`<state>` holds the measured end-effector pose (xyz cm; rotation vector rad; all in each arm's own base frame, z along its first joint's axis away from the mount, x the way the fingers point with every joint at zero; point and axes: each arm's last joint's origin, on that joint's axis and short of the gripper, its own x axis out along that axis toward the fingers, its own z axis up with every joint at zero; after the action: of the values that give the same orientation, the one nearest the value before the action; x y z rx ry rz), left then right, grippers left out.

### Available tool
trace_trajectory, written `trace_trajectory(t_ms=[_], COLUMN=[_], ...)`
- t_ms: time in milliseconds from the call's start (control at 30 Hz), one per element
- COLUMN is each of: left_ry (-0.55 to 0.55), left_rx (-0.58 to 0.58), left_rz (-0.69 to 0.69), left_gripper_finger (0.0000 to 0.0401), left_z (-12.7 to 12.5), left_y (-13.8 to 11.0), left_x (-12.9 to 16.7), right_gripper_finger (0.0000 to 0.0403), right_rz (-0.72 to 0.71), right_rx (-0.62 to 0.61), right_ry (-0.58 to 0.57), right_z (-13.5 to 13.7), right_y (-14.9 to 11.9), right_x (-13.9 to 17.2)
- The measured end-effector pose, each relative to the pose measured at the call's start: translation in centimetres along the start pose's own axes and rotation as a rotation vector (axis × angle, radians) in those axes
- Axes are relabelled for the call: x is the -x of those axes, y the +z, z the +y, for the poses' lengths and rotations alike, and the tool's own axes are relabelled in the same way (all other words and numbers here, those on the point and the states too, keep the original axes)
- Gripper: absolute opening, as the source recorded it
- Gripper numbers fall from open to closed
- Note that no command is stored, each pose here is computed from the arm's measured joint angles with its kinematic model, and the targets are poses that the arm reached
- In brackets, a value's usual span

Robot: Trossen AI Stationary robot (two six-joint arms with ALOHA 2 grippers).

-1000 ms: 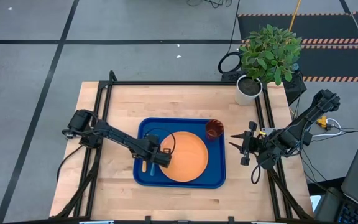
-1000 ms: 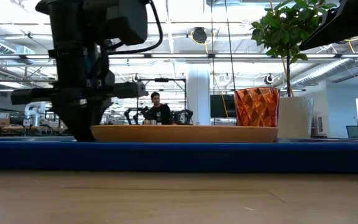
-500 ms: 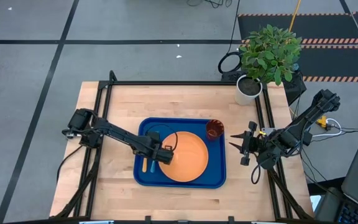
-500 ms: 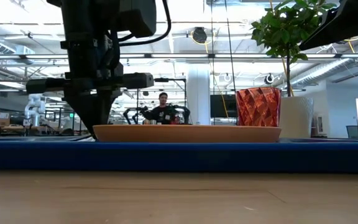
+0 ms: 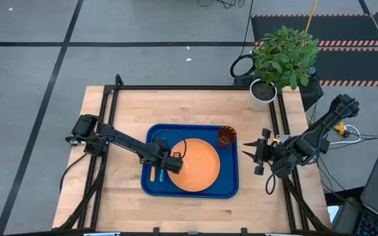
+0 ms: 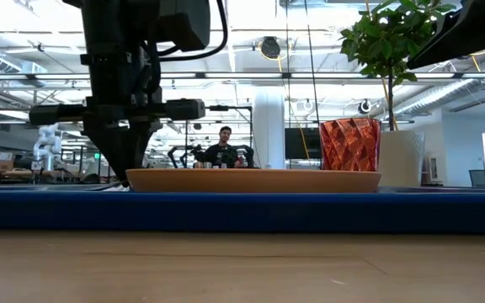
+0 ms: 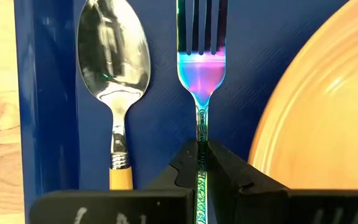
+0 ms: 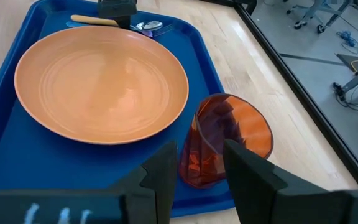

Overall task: Pick and place plate/cup/fork/spoon on tray
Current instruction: Put the blue fork on the blue serving tray to the left of the orange plate

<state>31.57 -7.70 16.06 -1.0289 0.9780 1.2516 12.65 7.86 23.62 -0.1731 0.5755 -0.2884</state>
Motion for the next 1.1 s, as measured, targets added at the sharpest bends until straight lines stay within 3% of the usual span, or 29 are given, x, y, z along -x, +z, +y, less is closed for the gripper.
trace_trajectory(t_ms=[1100], left_ry=[-0.026], left_rx=[0.011], left_rz=[-0.003], left_gripper_finger=[0.0021], left_z=[0.7], left_y=[-1.0], left_x=[-1.0], right_gripper_finger=[0.0125], right_rz=[0.001], right_rx=[0.003], right_ry=[-0.002], right_z=[0.0], right_y=[0.0], right_x=[0.0])
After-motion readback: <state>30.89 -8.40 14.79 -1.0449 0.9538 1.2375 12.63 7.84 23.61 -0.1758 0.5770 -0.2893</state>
